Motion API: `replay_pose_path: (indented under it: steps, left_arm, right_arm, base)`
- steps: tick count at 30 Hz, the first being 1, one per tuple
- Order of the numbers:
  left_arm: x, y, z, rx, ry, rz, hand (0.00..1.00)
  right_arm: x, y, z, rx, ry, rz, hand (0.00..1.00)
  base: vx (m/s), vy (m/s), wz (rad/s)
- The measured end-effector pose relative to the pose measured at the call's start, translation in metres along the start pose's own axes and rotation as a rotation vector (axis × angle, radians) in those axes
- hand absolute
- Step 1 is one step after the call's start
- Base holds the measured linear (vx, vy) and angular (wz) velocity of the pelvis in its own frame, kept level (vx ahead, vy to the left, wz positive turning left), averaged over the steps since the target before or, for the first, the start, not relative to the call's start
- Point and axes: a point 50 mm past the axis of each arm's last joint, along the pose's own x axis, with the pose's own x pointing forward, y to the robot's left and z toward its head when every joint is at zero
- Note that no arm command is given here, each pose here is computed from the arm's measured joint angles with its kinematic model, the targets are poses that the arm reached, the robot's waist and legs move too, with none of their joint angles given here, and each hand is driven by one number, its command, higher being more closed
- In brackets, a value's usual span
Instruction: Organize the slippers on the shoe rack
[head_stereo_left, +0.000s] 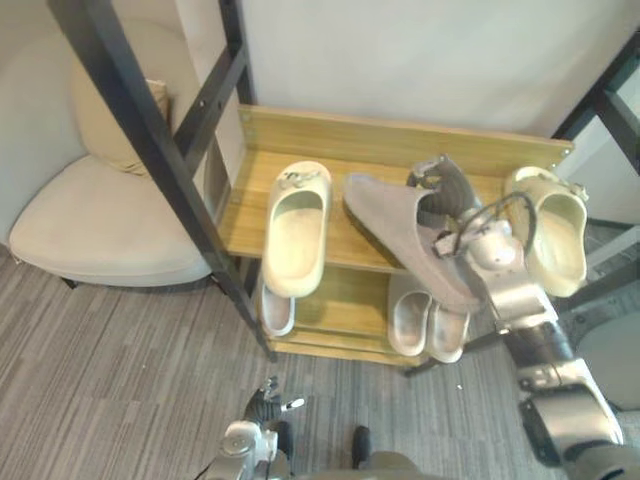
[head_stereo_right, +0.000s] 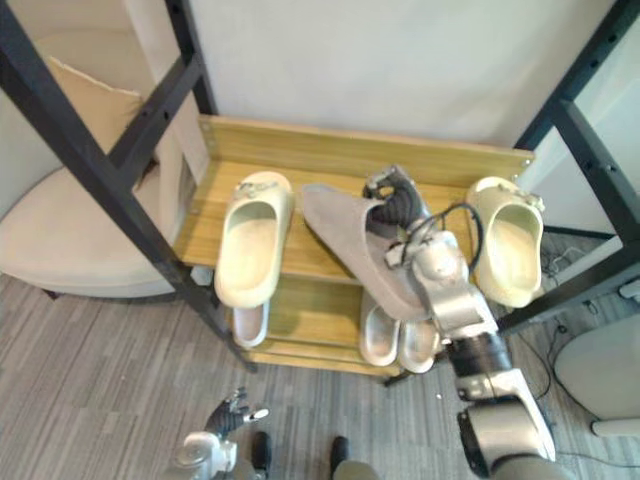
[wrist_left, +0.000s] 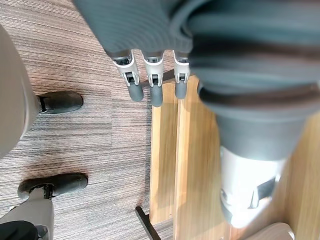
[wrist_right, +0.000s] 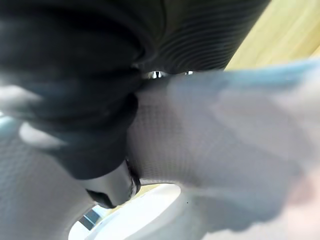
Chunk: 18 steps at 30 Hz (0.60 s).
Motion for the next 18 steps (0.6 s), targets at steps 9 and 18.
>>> replay_pose_path:
  steps: [9,18]
  left_arm:
    - [-0.002,0.003,-0.012,-0.008,0.05,0.018,0.0]
    - [-0.007,0.004,-0.027,0.002,0.096,0.019,0.0]
  right_arm:
    - [-0.051,-0.019,0.035,0.102,-0.202,-0.112,1.0]
    - [-0.093,-0.006,0.032,0.245,-0.17,-0.085,1.0]
  base:
    - [-0.02,-0.003,-0.06]
    - [-0.02,0.003,-0.04]
